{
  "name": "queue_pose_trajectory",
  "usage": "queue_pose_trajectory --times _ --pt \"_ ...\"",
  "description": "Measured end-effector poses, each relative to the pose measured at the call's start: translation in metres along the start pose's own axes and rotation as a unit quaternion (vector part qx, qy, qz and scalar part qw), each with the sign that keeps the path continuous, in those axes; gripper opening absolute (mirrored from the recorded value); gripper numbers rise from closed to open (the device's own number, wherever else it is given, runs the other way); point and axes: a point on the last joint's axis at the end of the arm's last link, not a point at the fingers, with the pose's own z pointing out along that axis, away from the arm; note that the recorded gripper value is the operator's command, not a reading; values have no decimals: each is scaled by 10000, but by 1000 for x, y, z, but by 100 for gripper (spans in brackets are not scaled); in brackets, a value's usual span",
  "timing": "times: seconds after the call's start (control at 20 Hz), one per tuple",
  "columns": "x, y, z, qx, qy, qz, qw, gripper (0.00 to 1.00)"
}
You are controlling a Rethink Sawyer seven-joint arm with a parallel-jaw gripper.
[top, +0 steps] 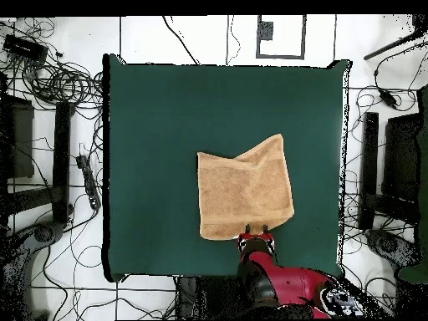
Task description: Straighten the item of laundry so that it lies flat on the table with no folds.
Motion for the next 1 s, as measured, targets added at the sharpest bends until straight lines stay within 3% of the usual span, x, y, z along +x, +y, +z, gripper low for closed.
queue_pose_trajectory --times 1.0 --pt "3 0 -3 -5 229 7 9997 100"
